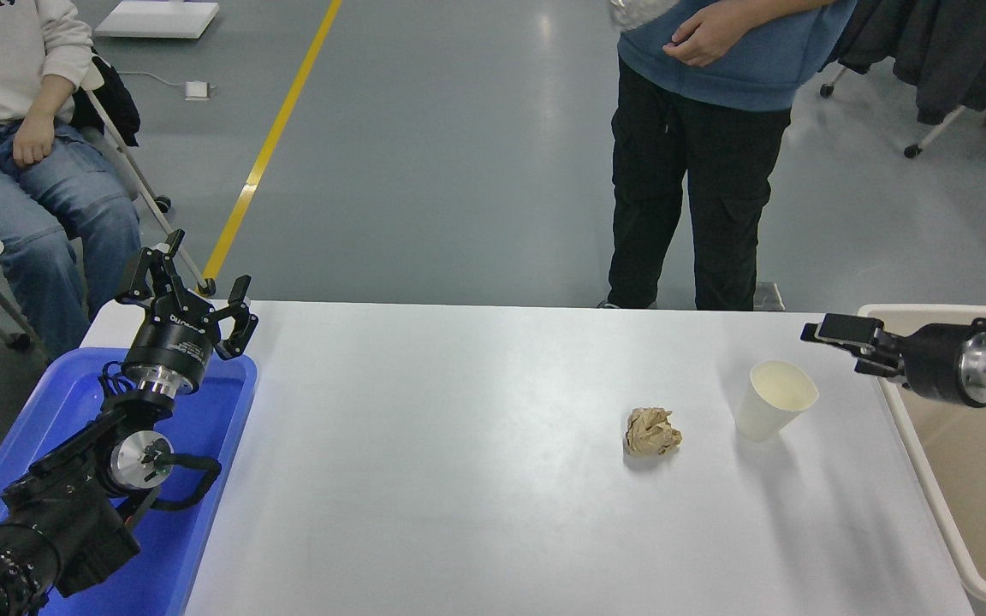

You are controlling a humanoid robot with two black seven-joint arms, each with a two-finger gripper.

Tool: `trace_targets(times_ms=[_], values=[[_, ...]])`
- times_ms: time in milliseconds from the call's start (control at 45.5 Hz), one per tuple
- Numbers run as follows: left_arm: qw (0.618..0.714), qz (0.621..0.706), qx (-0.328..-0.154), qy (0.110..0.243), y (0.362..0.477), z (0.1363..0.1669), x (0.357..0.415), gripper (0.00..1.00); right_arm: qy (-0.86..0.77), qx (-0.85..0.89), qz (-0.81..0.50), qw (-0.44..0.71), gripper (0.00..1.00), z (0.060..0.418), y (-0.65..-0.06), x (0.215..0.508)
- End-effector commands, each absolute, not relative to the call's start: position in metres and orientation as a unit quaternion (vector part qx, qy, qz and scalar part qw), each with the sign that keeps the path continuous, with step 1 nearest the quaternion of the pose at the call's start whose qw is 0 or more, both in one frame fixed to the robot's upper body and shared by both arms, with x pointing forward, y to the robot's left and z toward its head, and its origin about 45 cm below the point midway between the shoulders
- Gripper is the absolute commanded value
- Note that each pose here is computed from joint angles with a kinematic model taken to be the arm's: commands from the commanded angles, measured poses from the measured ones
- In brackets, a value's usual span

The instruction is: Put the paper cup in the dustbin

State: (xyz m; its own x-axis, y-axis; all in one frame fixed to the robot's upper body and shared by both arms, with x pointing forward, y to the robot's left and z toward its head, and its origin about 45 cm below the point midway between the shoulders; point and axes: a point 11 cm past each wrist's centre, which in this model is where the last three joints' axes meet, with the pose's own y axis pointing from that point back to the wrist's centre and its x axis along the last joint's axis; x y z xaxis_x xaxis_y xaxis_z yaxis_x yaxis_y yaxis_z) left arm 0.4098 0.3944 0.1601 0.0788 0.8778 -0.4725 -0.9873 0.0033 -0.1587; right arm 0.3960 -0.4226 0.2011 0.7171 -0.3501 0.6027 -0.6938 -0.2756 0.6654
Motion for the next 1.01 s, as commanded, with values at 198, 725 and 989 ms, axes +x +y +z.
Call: trace_targets(times_ms=[198, 725, 989], values=[[0.6981, 0.6682, -0.228, 0.12, 0.394, 0.1601, 0.4099, 1.0, -0.29, 0.773, 0.189, 0.533, 1.0, 0.175, -0.401, 0.406], [0.6977, 0.6684, -0.228, 0.12, 0.394, 0.1601, 0.4099, 1.0, -0.257, 0.755, 0.224, 0.56, 1.0, 0.146, -0.399, 0.41], [0.6978, 0.668, -0.229, 0.12, 0.394, 0.1598, 0.4099, 1.0, -0.259, 0.747, 0.232, 0.567, 1.0, 0.136, -0.399, 0.411]])
